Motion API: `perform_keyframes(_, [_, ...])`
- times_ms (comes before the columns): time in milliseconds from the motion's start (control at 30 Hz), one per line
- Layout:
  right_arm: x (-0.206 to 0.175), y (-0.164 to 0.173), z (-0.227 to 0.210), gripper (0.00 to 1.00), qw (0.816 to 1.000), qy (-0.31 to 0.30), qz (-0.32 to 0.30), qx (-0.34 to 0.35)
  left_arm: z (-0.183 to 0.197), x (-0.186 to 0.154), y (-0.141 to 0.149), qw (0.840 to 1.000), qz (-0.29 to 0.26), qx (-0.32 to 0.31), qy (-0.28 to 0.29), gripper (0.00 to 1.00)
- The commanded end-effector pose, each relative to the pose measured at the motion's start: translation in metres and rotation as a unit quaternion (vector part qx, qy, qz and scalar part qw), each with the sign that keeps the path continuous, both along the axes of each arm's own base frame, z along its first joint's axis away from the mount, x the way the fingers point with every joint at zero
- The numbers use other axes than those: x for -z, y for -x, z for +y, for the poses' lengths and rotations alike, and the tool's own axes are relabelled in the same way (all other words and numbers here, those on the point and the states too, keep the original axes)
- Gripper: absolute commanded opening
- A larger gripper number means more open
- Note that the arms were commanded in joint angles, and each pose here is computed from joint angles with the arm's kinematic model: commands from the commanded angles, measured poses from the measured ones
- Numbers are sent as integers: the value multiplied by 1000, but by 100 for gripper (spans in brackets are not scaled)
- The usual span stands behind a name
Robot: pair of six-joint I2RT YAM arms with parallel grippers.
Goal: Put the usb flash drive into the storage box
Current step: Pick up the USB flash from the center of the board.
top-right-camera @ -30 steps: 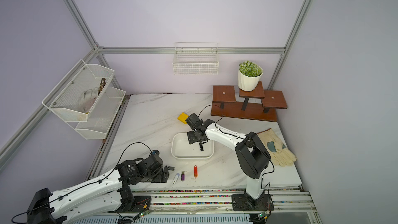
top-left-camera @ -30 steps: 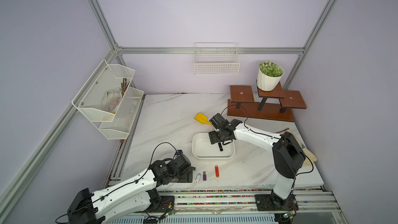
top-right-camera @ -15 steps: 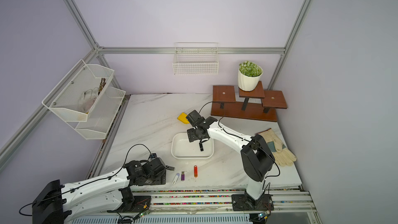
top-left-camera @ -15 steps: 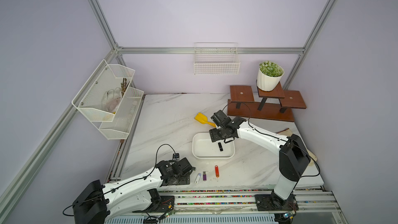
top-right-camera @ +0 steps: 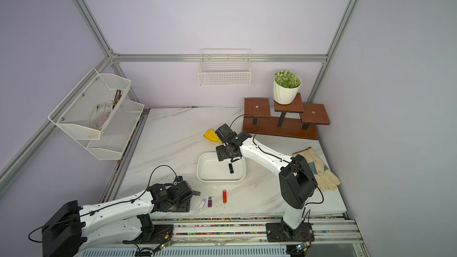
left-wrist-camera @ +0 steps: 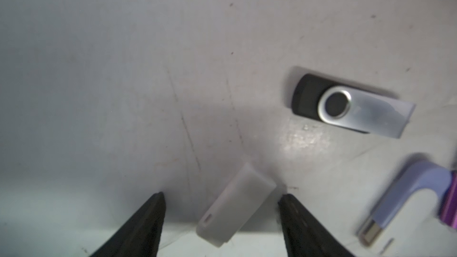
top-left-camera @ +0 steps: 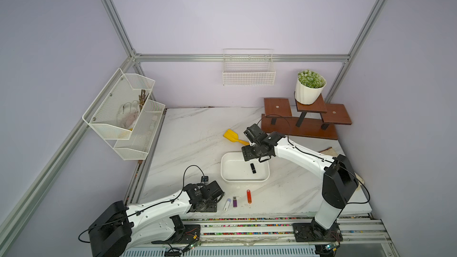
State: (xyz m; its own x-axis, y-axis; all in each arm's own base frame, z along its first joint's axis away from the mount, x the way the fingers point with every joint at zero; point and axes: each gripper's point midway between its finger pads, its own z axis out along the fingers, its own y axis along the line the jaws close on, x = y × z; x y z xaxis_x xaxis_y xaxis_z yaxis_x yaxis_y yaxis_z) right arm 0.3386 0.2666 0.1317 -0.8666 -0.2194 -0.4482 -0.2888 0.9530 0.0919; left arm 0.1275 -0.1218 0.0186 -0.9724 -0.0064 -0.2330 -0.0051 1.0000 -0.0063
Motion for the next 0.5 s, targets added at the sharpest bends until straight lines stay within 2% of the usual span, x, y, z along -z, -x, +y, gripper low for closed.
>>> perform_keyframes(0, [-19,-2,-5,80,1000,-8,-17,2,-8,5,-2,1000,5,22,-4,70])
perform_keyframes(233, [-19,-3,-10,80,1000,-6,-17,6,-3,3,2,1000,10,10,-5,53])
perform_keyframes(467, [-18,-4,-11,80,1000,-6,-15,5,-1,0,9,1000,14,-3,15,53])
